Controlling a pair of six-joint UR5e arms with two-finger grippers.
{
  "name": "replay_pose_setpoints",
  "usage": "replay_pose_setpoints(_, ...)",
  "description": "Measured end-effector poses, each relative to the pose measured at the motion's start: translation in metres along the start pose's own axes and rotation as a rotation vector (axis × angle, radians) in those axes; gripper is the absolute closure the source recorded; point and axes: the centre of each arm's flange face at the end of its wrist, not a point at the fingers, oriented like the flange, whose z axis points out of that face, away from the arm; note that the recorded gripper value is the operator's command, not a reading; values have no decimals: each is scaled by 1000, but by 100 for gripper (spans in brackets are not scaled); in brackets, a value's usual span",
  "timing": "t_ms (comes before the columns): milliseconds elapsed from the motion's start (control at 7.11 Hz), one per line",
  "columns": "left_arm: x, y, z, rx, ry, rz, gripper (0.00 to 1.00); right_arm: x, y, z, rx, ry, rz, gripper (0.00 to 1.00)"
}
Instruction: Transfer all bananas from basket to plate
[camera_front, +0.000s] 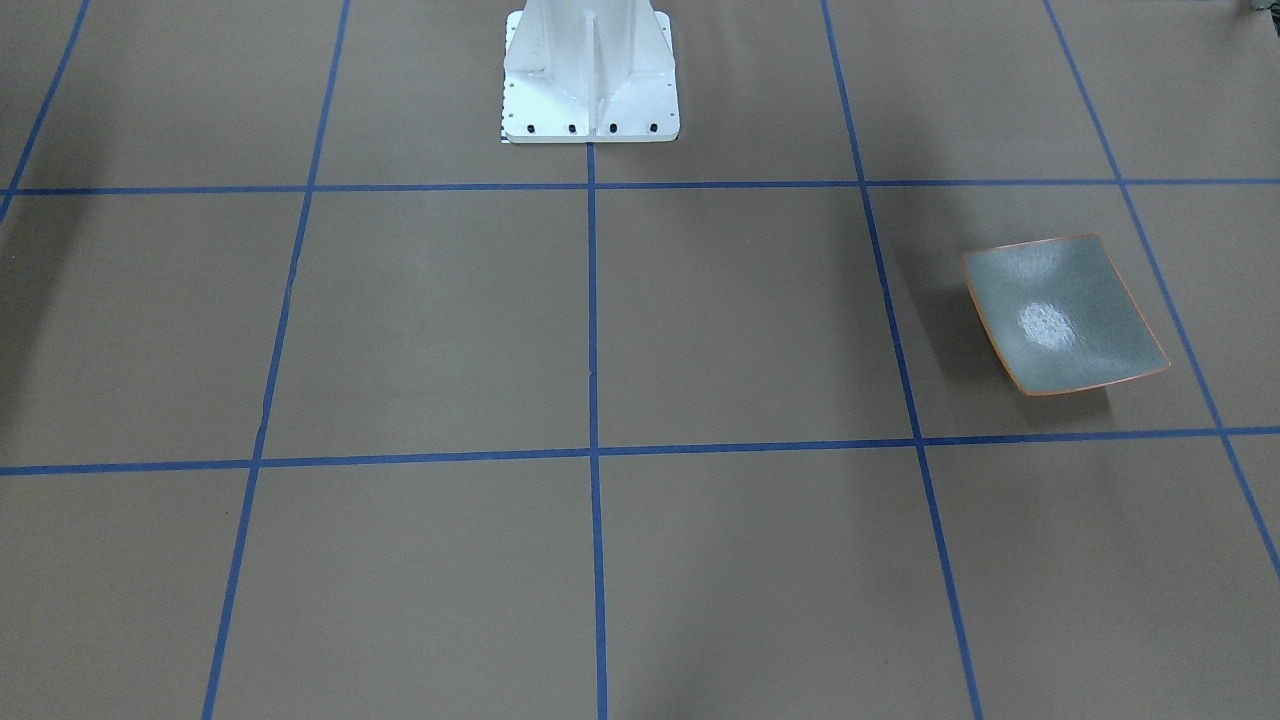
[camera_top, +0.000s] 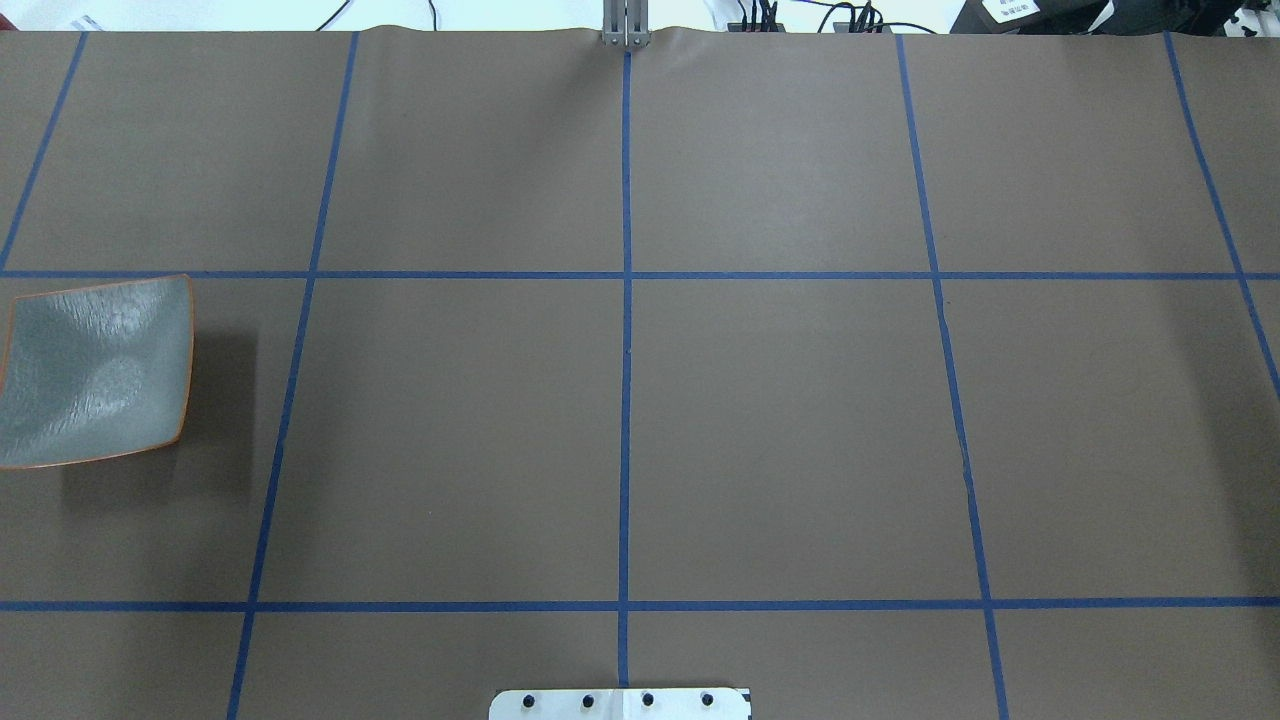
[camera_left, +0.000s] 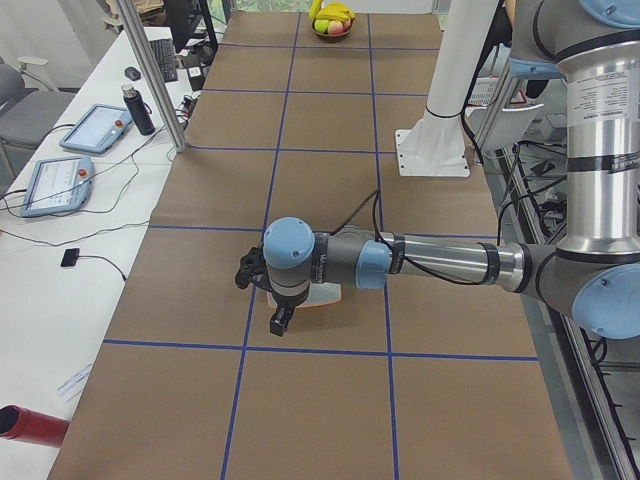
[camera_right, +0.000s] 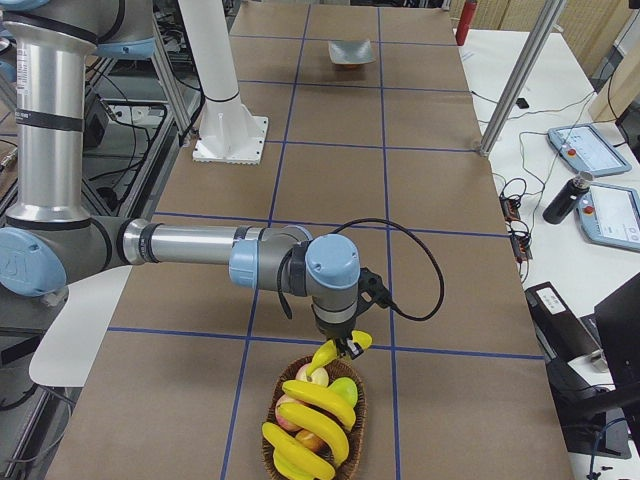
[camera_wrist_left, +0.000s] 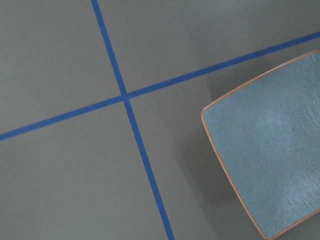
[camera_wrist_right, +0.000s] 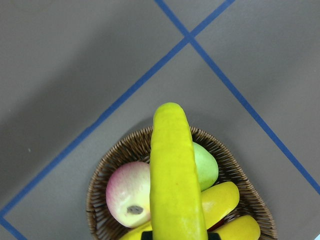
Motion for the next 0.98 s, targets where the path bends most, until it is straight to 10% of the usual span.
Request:
replay_pose_setpoints(422, 33, -87, -16, 143, 4, 192, 0, -30, -46, 0, 137, -53, 146, 100)
replay_pose_setpoints(984, 193, -177, 25, 208, 263, 117, 0, -115, -148, 0, 292, -160, 342, 100)
